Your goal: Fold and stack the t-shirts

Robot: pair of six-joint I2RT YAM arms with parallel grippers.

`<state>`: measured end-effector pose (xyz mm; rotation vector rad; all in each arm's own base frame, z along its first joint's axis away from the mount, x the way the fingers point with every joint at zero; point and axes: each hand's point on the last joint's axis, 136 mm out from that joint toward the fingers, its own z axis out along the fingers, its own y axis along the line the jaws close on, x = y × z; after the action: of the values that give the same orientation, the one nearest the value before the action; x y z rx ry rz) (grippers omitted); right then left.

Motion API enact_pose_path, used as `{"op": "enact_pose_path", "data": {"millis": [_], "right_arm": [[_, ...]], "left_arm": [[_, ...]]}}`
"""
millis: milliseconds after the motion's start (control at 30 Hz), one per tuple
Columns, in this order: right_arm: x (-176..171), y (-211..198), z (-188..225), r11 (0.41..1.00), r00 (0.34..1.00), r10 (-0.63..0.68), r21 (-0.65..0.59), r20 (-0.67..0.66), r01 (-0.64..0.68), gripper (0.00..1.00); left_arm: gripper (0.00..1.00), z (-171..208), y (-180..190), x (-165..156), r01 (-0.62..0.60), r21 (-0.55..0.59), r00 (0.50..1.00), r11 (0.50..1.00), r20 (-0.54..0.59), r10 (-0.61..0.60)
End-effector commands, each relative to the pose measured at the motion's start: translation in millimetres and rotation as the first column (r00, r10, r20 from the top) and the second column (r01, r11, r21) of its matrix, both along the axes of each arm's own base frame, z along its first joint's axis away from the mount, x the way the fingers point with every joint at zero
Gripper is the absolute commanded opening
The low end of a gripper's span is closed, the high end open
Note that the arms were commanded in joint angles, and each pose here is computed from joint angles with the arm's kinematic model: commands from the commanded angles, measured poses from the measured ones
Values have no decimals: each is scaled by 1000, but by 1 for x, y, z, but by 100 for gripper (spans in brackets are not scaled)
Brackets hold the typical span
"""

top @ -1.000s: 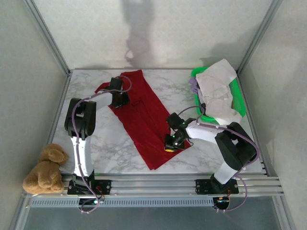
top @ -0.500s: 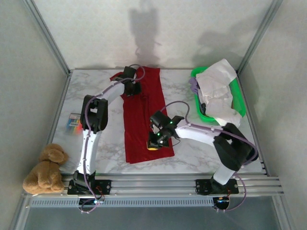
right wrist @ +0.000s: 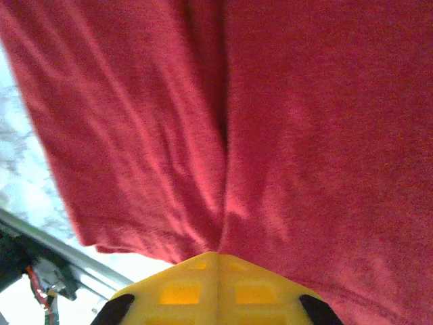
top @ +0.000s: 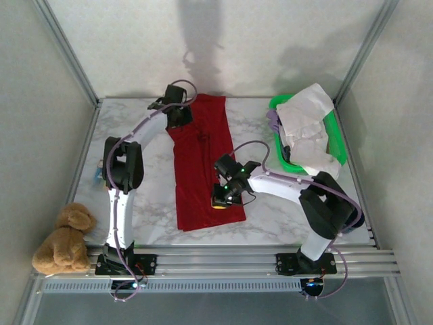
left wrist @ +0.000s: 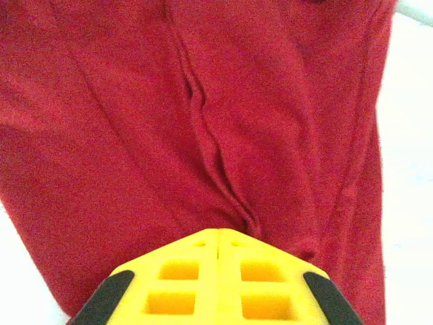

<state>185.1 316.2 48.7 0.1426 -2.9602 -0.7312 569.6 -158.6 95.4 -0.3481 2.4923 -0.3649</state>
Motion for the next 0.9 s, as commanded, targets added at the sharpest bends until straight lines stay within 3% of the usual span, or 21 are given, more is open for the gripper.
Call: {"op": "enact_pose_path", "data": {"millis": [0, 267, 433, 600, 867], "right_arm": [[-1, -7, -17, 1000, 1000, -3, -22, -30, 2, 3], [-10, -5, -38, 1000, 995, 3, -28, -97, -6, 3], [-15, -6, -48, 1000, 992, -4, -29, -126, 0, 2], [-22, -1, -63, 1000, 982, -3, -13, -187, 1, 2], [-35, -4, -63, 999, 976, 19, -37, -218, -28, 0]], "left_arm": [[0, -12, 5, 18, -59, 25, 998, 998, 25, 58], [0, -33, -15, 64, -84, -32, 993, 996, 86, 86], [0, -67, -11, 75, -129, 1, 992, 992, 16, 129], [0, -89, -20, 73, -116, -74, 993, 991, -34, 114], [0, -93, -86, 61, 76, -229, 996, 970, -32, -86]]}}
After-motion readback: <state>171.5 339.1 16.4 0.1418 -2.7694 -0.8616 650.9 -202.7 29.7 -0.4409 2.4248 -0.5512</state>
